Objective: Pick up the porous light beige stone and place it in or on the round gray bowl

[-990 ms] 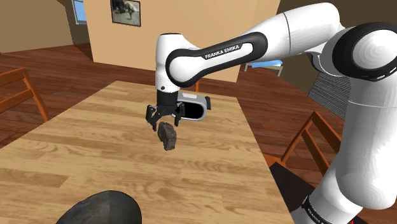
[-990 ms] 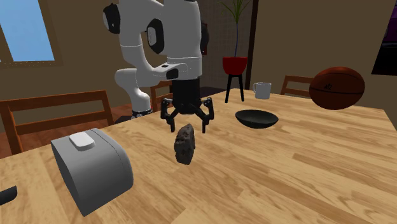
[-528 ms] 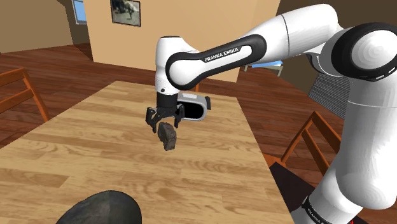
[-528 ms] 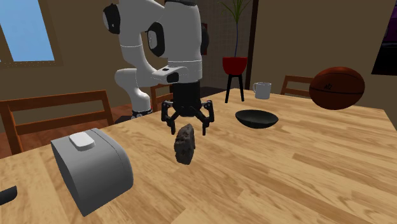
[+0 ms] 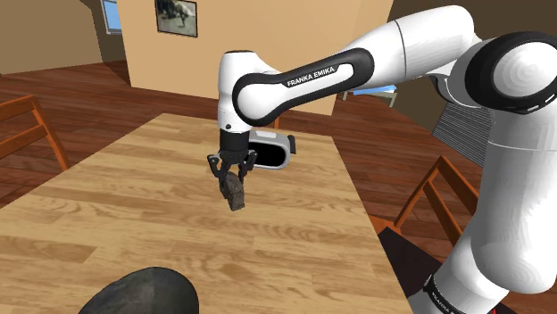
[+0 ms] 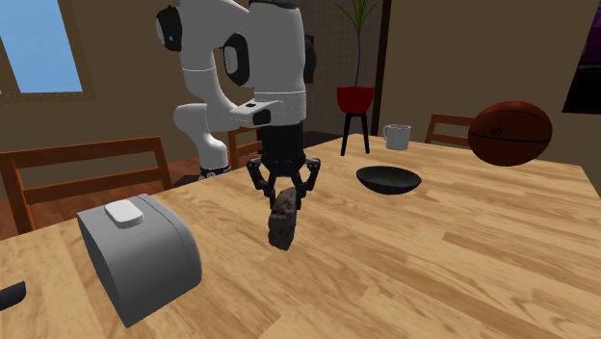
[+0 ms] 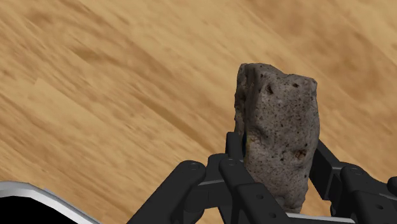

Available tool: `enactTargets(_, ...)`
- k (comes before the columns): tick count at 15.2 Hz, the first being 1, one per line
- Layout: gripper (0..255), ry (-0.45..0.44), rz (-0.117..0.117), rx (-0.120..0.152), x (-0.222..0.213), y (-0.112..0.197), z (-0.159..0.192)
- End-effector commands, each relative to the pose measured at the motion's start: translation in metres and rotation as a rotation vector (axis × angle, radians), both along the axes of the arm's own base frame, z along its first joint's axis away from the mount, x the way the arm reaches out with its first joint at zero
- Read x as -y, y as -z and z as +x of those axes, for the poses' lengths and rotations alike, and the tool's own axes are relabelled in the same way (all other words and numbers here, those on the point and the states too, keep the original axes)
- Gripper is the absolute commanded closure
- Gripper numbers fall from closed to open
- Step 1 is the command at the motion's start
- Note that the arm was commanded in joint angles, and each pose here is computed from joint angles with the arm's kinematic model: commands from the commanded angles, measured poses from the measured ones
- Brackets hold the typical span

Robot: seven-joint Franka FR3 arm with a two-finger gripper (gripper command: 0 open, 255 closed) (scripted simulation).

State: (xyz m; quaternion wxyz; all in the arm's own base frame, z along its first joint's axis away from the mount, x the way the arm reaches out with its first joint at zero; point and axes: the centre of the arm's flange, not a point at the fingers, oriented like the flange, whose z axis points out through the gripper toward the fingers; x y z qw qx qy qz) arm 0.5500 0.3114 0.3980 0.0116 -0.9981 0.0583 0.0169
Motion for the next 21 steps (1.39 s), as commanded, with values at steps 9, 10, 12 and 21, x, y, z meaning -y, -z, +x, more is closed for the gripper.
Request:
enactTargets(9, 255, 0.000, 0.000, 0.000, 0.000, -0.031, 0.000)
enactTargets(10, 255, 0.000, 0.000, 0.000, 0.000, -0.037, 0.000)
enactTargets(12, 255, 0.000, 0.000, 0.000, 0.000, -0.047, 0.000)
enactTargets(21, 255, 0.000, 0.000, 0.000, 0.000, -0.095, 0.000)
